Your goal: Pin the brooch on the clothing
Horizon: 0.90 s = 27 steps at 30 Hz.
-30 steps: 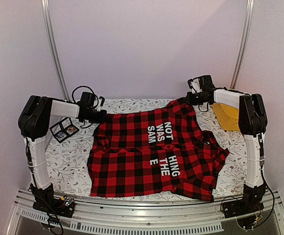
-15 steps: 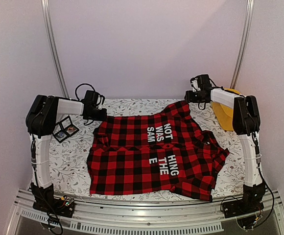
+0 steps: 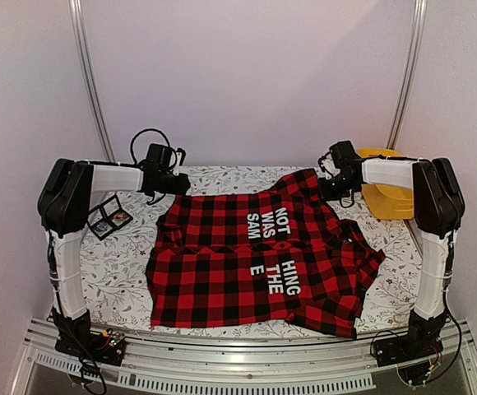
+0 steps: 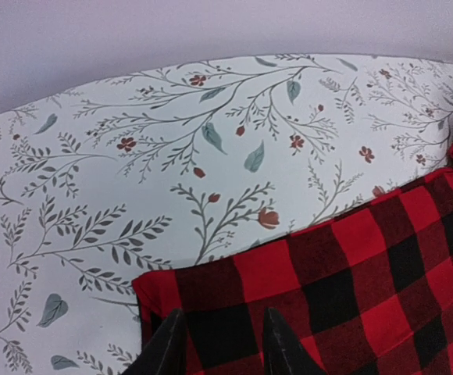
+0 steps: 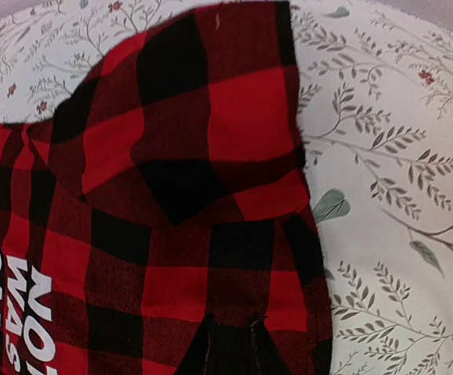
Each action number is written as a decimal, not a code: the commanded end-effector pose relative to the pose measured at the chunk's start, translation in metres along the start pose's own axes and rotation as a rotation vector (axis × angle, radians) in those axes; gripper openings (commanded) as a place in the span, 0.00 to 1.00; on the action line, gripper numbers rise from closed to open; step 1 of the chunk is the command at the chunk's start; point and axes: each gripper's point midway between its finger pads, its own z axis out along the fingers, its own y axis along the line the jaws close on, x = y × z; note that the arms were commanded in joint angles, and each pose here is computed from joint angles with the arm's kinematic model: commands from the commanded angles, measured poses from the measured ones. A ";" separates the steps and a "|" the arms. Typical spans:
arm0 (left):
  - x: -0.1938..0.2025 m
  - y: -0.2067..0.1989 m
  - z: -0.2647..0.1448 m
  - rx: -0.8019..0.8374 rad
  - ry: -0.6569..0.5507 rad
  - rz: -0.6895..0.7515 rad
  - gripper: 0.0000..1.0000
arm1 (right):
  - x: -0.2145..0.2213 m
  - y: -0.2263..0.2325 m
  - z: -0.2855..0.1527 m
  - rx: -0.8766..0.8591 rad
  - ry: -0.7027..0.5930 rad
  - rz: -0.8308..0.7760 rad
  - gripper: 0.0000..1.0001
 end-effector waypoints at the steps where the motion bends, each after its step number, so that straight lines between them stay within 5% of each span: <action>1: -0.011 -0.027 0.023 0.070 -0.019 0.034 0.32 | 0.065 0.014 0.009 -0.021 0.151 0.053 0.09; 17: 0.063 0.000 0.077 -0.131 0.231 0.002 0.27 | 0.222 -0.026 -0.048 0.201 0.449 0.273 0.00; 24: 0.061 0.003 0.073 -0.143 0.233 0.016 0.26 | 0.210 -0.019 -0.069 0.159 0.431 0.281 0.00; 27: 0.024 -0.018 0.053 -0.049 0.112 0.053 0.27 | 0.146 -0.008 -0.073 0.098 0.297 0.197 0.01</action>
